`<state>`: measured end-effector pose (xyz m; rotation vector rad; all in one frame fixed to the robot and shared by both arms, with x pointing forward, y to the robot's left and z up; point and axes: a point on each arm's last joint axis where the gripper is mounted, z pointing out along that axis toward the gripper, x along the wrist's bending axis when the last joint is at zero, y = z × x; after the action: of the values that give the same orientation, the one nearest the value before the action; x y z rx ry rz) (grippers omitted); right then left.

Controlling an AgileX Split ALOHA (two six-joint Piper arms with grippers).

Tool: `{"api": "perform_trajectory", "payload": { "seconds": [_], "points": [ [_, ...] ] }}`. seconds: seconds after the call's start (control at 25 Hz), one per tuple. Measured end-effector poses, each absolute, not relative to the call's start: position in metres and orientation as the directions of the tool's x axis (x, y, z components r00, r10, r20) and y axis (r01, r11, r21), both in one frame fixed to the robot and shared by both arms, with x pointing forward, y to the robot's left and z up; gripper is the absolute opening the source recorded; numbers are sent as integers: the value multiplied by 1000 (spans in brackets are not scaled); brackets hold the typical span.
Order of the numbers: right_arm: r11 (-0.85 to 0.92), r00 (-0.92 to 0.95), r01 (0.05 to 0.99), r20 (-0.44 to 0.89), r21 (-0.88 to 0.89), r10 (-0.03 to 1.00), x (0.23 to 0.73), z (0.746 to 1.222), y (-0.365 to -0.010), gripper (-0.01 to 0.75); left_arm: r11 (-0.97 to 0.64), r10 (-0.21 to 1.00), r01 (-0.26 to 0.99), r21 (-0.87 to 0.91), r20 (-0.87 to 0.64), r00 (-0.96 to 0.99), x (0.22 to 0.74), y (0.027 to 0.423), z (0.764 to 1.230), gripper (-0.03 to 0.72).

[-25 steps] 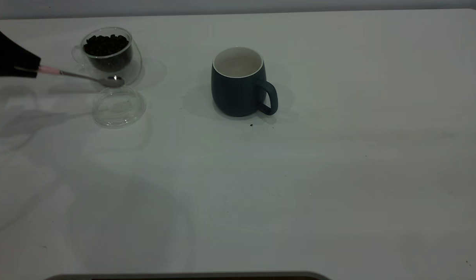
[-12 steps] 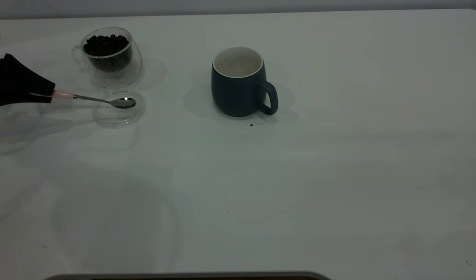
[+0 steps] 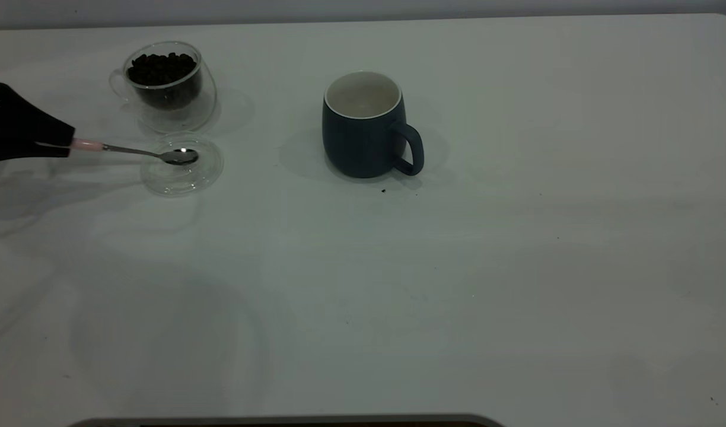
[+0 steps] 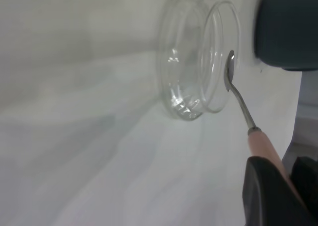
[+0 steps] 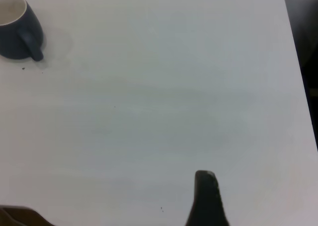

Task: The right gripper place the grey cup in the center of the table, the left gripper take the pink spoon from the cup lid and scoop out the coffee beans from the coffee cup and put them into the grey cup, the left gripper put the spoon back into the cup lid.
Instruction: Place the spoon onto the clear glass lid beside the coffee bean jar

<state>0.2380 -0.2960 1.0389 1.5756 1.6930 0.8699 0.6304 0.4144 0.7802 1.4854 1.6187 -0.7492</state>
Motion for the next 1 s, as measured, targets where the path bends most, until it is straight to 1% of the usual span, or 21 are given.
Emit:
{"api": "perform_trajectory", "payload": {
  "seconds": [0.16,0.56,0.76,1.0],
  "points": [
    [54,-58,560,-25,827,998,238,1039,-296,591,144,516,986,90,-856,3,630,417,780,124],
    [53,-59,560,-25,827,998,238,1039,-296,591,120,516,990,80,-857,7,632,406,775,124],
    [53,-59,560,-25,827,998,238,1039,-296,591,152,533,984,93,-846,-3,635,408,774,124],
    [53,-59,560,-24,827,998,238,1039,-296,591,185,521,977,101,-853,-10,639,405,775,124]
  ]
}}
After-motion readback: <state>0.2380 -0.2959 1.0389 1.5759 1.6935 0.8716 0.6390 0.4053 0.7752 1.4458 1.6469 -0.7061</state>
